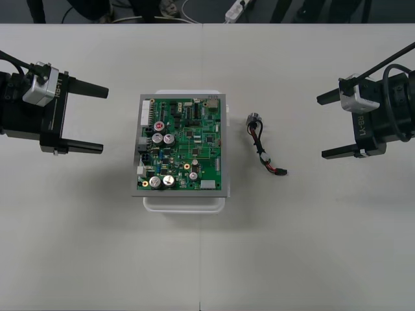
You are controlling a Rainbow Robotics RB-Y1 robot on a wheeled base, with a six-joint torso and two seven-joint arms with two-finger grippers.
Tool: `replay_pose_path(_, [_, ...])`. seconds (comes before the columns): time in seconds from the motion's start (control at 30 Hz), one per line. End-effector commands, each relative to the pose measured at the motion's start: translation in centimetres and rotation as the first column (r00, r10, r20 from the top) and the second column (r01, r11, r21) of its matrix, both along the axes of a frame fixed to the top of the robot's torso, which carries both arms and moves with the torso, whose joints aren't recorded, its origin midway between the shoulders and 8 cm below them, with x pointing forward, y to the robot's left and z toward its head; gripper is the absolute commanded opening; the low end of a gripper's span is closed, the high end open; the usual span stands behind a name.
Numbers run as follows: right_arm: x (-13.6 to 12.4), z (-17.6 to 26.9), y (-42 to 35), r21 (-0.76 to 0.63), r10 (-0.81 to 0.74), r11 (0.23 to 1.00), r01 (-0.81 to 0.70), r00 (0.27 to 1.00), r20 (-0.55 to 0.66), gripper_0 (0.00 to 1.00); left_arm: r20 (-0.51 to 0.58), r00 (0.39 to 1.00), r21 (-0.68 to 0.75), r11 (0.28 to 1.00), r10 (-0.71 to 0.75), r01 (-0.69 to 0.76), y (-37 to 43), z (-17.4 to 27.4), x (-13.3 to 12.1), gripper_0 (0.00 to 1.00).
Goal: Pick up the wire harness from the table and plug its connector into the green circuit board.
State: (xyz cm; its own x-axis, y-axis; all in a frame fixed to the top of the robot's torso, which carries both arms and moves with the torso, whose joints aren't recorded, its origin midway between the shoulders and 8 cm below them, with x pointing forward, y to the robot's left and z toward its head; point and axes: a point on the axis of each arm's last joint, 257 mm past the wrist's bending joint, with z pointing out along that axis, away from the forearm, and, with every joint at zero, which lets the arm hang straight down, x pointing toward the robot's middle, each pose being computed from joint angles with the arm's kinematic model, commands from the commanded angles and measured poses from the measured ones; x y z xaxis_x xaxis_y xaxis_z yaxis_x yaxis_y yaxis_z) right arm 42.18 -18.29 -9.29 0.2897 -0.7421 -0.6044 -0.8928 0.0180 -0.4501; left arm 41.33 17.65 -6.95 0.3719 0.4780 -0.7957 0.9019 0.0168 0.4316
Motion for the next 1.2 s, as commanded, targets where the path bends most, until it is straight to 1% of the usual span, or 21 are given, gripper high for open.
replay_pose_path(0.03, [-0.1, 1.5, -1.2, -0.030, 0.012, 0.999, -0.010, 0.998, 0.064, 1.00, -0.069, 0.998, 0.043, 0.999, 0.000, 0.003, 0.5, -0.2, -1.5, 1.00])
replay_pose_path(0.13, [-0.8, 1.0, 0.4, -0.018, 0.048, 0.999, -0.047, 0.998, 0.048, 1.00, -0.071, 0.997, 0.054, 0.999, 0.001, 0.003, 0.5, 0.1, -1.4, 1.00])
replay_pose_path(0.2, [-1.2, 1.4, 0.8, -0.025, 0.065, 0.998, -0.064, 0.996, 0.061, 1.00, -0.075, 0.997, 0.069, 0.998, -0.004, 0.009, 0.5, 0.0, -1.5, 1.00])
replay_pose_path(0.43, [-1.3, 1.5, 0.9, -0.024, 0.059, 0.998, -0.058, 0.997, 0.052, 1.00, -0.078, 0.996, 0.121, 0.991, -0.045, 0.054, 0.3, -0.1, -2.1, 1.00])
replay_pose_path(0.7, [-1.5, 0.8, 1.1, -0.029, 0.046, 0.999, -0.045, 0.999, 0.025, 1.00, -0.047, 0.997, 0.131, 0.990, -0.053, 0.059, -0.3, 1.8, -1.5, 1.00])
replay_pose_path(0.83, [-1.3, 0.4, 1.3, -0.052, 0.032, 0.998, -0.031, 0.999, 0.018, 1.00, -0.047, 0.997, 0.147, 0.987, -0.062, 0.068, -0.8, 2.3, -1.3, 1.00])
replay_pose_path(1.2, [-1.1, -0.7, 1.5, -0.104, -0.110, 0.989, 0.108, 0.994, -0.017, 1.00, -0.046, 0.996, 0.160, 0.984, -0.071, 0.077, -2.2, 4.0, -1.0, 1.00])
